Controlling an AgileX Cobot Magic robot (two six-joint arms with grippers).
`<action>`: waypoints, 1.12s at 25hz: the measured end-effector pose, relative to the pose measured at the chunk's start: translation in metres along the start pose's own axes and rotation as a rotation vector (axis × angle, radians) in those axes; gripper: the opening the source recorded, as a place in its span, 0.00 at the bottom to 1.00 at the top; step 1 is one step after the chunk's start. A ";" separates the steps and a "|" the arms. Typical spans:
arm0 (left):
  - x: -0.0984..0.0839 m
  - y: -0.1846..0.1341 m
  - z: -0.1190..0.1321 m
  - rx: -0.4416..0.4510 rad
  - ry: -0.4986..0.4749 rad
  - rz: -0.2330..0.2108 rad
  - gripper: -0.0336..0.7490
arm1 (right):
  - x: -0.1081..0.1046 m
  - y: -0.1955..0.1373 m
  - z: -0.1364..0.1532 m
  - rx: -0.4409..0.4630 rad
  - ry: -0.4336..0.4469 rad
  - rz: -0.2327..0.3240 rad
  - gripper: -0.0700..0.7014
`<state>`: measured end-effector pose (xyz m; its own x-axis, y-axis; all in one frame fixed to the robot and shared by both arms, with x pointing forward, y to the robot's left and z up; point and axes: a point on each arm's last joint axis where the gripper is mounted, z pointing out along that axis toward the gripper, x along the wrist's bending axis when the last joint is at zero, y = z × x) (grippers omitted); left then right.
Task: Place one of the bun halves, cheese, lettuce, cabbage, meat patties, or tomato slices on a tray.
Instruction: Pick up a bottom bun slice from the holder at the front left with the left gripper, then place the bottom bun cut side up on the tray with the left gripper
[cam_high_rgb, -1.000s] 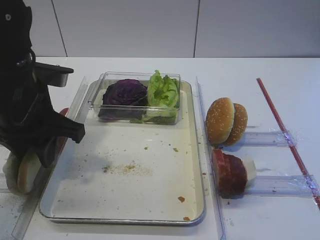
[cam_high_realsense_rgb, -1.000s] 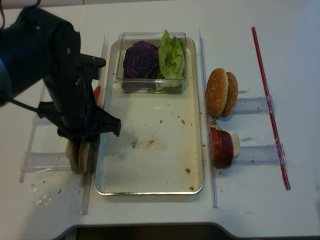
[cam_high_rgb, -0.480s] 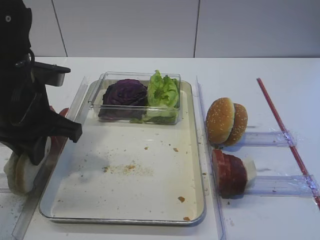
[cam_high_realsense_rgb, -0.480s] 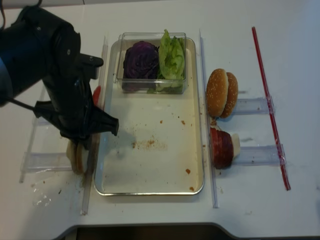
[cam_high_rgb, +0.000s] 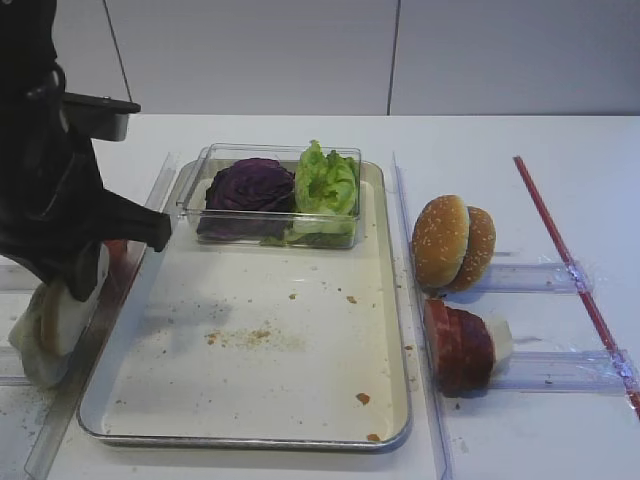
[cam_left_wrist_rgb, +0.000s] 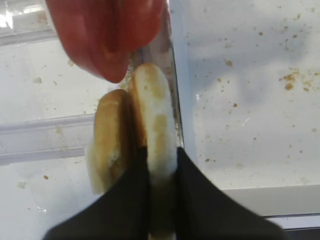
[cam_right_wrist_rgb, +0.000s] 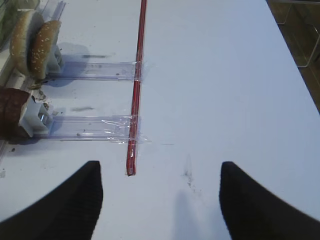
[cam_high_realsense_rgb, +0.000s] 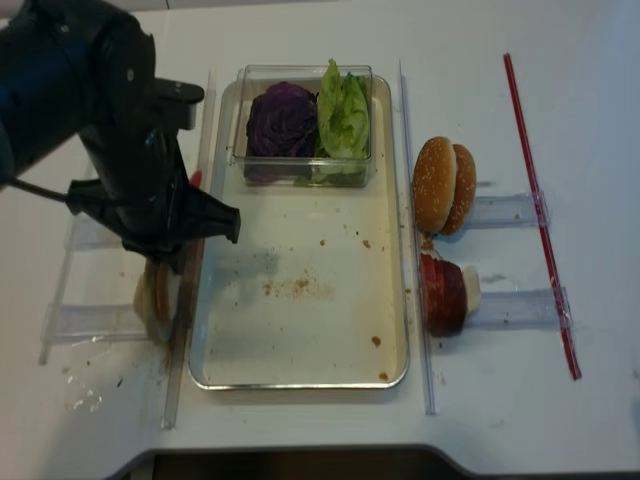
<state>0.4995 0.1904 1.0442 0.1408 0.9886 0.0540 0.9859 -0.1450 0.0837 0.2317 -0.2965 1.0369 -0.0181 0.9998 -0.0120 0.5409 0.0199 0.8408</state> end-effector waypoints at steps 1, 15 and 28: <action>0.000 -0.001 -0.003 -0.009 -0.006 -0.003 0.13 | 0.000 0.000 0.000 0.000 0.000 0.000 0.75; -0.006 -0.018 -0.033 -0.070 -0.172 -0.011 0.12 | 0.000 0.000 0.000 0.000 0.000 0.001 0.67; -0.024 -0.019 -0.023 -0.082 -0.425 0.105 0.12 | 0.000 0.000 0.000 0.000 0.000 0.001 0.67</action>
<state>0.4757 0.1687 1.0642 0.2817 0.8948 -0.3464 0.9561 -0.2315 0.1796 0.2317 -0.2965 1.0369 -0.0173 0.9998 -0.0108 0.5409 0.0185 0.8409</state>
